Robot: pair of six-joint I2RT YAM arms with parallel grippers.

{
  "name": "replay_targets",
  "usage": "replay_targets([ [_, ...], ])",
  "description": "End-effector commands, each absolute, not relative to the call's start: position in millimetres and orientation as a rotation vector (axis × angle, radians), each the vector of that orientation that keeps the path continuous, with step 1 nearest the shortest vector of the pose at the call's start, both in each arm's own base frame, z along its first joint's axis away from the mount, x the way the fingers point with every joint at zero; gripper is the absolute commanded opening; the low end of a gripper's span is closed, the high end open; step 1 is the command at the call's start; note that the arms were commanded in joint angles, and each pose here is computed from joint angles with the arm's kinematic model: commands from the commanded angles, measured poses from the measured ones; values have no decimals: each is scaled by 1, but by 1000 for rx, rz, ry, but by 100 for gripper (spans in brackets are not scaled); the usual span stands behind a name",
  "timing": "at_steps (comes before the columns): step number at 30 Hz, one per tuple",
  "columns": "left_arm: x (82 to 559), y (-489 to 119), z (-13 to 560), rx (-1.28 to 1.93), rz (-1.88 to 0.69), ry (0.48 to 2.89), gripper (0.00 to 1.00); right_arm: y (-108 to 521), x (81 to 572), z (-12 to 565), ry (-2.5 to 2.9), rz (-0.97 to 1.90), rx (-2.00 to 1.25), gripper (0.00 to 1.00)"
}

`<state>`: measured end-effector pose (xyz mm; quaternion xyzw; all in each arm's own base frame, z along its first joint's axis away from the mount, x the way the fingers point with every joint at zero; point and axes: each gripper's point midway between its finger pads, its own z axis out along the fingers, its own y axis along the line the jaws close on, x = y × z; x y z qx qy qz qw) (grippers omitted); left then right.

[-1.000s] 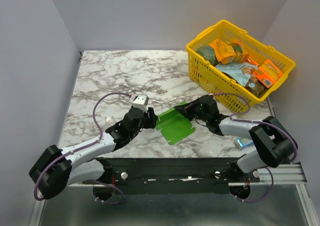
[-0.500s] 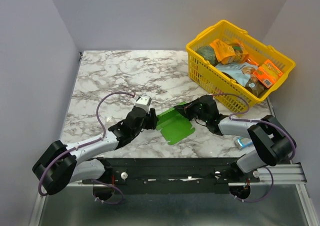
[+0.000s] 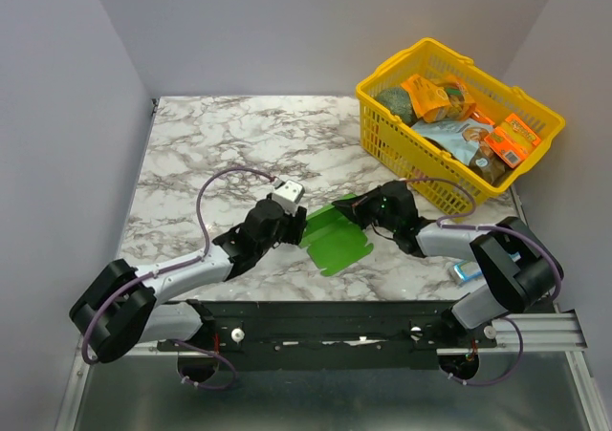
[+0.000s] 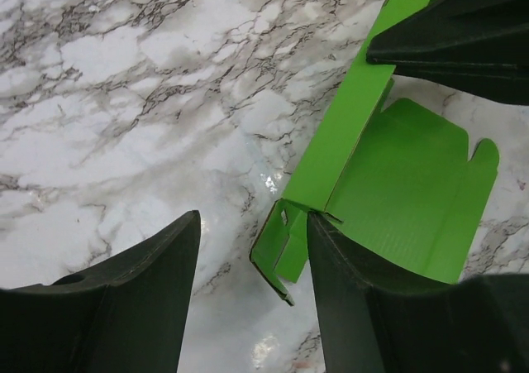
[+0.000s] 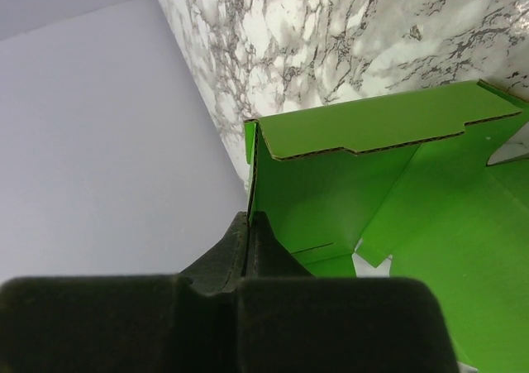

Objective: Fold the paper box

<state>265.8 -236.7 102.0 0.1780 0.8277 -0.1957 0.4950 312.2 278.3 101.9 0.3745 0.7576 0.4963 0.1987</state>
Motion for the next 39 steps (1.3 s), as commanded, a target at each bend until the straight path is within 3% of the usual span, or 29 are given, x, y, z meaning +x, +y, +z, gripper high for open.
replay_targets([
  [1, 277, -260, 123, 668, -465, 1851, 63, 279, 308, 95, 2151, 1399, 1046, 0],
  [9, 276, -268, 122, 780, -419, 1737, 56, 280, 308, 94, 2156, 1401, 1037, 0],
  [17, 281, -267, 126, 599, -436, 1740, 50, 280, 309, 92, 2151, 1408, 1046, 1],
  [19, 281, -268, 124, 554, -446, 1747, 53, 278, 308, 91, 2143, 1396, 1059, 0],
  [22, 279, -270, 126, 510, -486, 1749, 66, 274, 310, 91, 2123, 1381, 1085, 0],
  [23, 275, -270, 126, 513, -506, 1747, 80, 273, 311, 93, 2114, 1382, 1092, 0],
  [26, 261, -268, 139, 536, -574, 1699, 99, 271, 316, 98, 2096, 1384, 1121, 0],
  [31, 239, -248, 158, 510, -632, 1673, 99, 262, 329, 112, 2041, 1397, 1168, 0],
  [39, 236, -190, 104, 77, -651, 1902, 98, 249, 336, 129, 1991, 1376, 1183, 0],
])
